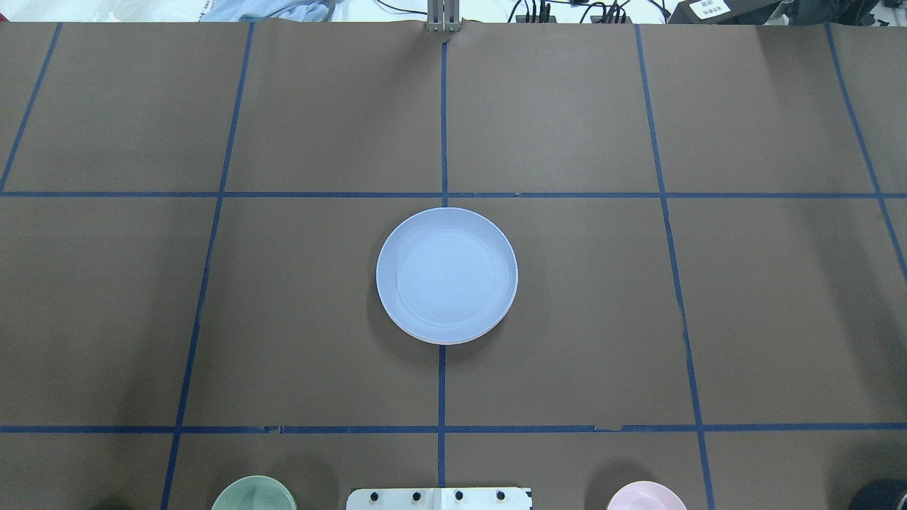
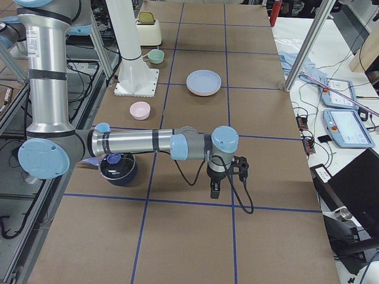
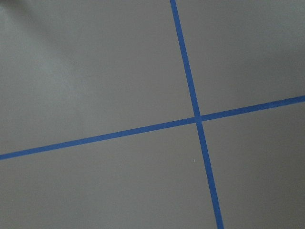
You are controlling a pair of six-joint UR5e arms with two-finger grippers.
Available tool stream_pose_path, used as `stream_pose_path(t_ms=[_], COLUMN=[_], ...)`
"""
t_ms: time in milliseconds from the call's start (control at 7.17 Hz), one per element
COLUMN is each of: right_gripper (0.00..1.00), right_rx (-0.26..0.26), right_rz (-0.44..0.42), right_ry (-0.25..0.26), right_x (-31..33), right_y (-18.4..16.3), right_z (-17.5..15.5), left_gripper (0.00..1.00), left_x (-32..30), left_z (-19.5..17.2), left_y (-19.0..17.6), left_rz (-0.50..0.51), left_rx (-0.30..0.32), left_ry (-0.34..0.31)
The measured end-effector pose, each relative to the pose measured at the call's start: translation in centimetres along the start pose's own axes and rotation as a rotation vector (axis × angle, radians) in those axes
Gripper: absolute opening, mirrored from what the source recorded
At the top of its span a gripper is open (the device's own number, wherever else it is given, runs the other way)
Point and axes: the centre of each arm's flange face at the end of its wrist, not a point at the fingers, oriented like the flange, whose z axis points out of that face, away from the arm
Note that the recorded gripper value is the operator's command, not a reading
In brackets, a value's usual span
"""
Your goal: Stack three plates with pink and blue
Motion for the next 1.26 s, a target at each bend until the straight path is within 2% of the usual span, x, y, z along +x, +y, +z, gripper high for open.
stream_pose_path(t_ms=[279, 1256], right_gripper=[1.0, 1.0], right_rx=[0.008, 0.035], right_rz=[0.065, 0.06], right_ry=[-0.075, -0.082], right_x=[3.0, 3.1], right_y=[0.9, 1.8], right_z=[-0.6, -1.7], left_gripper=[1.0, 1.0], left_x=[-0.5, -0.2], left_z=[0.7, 0.3], left_y=[0.6, 0.7], left_rz=[-0.025, -0.024], left_rx=[-0.034, -0.033], left_ry=[0.003, 0.005])
